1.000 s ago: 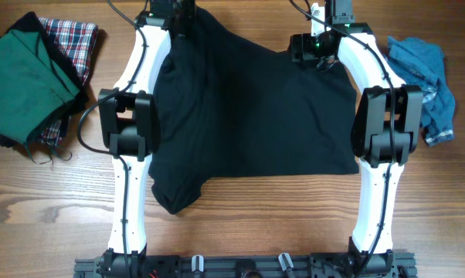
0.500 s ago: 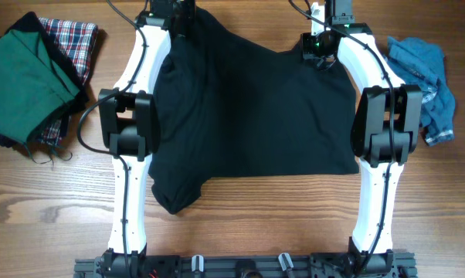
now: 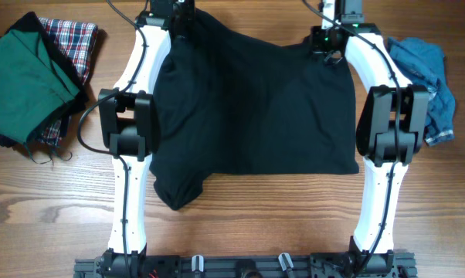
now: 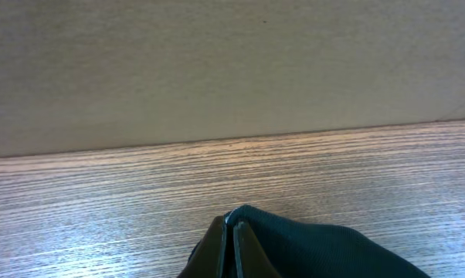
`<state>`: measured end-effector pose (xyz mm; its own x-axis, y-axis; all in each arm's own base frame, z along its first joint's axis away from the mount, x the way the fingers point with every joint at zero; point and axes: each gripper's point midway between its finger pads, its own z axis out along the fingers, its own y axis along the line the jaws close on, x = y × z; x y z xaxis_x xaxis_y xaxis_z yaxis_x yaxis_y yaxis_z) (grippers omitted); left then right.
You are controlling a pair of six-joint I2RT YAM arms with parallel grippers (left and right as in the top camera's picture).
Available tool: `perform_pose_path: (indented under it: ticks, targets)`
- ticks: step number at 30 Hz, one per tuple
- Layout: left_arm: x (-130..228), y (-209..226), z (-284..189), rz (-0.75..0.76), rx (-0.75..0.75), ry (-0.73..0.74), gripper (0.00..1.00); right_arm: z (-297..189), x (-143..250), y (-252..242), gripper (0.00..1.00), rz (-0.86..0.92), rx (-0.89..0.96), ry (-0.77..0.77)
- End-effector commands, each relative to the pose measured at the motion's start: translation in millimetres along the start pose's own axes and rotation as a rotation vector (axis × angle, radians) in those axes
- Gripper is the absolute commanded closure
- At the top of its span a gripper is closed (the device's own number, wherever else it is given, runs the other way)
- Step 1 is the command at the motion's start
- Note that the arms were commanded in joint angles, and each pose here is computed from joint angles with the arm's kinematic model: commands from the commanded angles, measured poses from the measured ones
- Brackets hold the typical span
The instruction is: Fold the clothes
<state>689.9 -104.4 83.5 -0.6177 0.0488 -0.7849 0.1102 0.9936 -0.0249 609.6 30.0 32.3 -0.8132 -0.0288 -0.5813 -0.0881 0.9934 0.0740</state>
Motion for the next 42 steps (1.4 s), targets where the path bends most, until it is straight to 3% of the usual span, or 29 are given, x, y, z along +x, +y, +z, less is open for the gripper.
perform_pose_path:
  ticks: [1, 8, 9, 10, 11, 12, 16, 18, 19, 22, 27, 32, 35, 42]
  targets:
    - [-29.1, 7.9, -20.6, -0.006, -0.033, -0.056, 0.96, 5.6, -8.1, -30.1, 0.96, 0.038, 0.056, -0.042]
    - [-28.1, 9.9, -20.5, -0.008, -0.035, -0.052, 0.96, -1.5, -54.6, -35.1, 0.95, -0.032, 0.059, -0.232]
    - [-28.2, 9.9, -20.5, -0.008, -0.036, -0.052, 0.96, -2.2, -57.4, -37.0, 0.67, -0.016, 0.067, -0.245]
    - [-28.2, 9.9, -20.5, -0.008, -0.036, -0.052, 0.96, -2.7, -58.3, -40.6, 0.25, 0.006, 0.085, -0.249]
    - [-28.3, 11.4, -20.6, -0.008, -0.044, -0.053, 0.96, -2.8, -57.6, -43.3, 0.05, 0.015, 0.100, -0.247]
    - [-28.4, 14.0, -20.7, -0.009, -0.060, -0.053, 0.96, -2.4, -55.5, -44.9, 0.00, 0.017, 0.109, -0.238]
    - [-29.0, 31.7, -22.6, -0.012, -0.154, -0.057, 0.92, -2.6, -46.5, -48.5, 0.00, 0.024, 0.122, -0.198]
    - [-29.2, 37.5, -26.0, -0.014, -0.179, -0.050, 0.65, -9.2, -48.7, -48.2, 0.00, 0.028, 0.122, -0.196]
    - [-30.5, 39.6, -30.4, -0.015, -0.184, -0.044, 0.43, -17.8, -52.6, -47.3, 0.00, 0.038, 0.121, -0.200]
    - [-37.4, 41.7, -45.8, -0.016, -0.187, -0.031, 0.03, -46.5, -63.5, -42.1, 0.00, 0.042, 0.109, -0.208]
    - [-29.7, 42.1, -91.9, -0.154, -0.196, 0.087, 0.00, -103.4, -54.2, -31.5, 0.00, 0.115, 0.078, -0.119]
    - [8.2, 18.8, -135.5, -0.219, -0.087, 0.318, 0.00, -141.6, -12.7, -20.4, 0.00, 0.207, 0.060, 0.065]
    - [41.4, -0.9, -170.4, -0.247, 0.004, 0.508, 0.00, -163.5, 21.9, 4.8, 0.00, 0.256, -0.049, 0.222]
    - [92.6, 0.5, -220.3, -0.331, -0.071, 0.782, 0.00, -189.3, 75.3, 14.9, 0.00, 0.298, -0.068, 0.458]
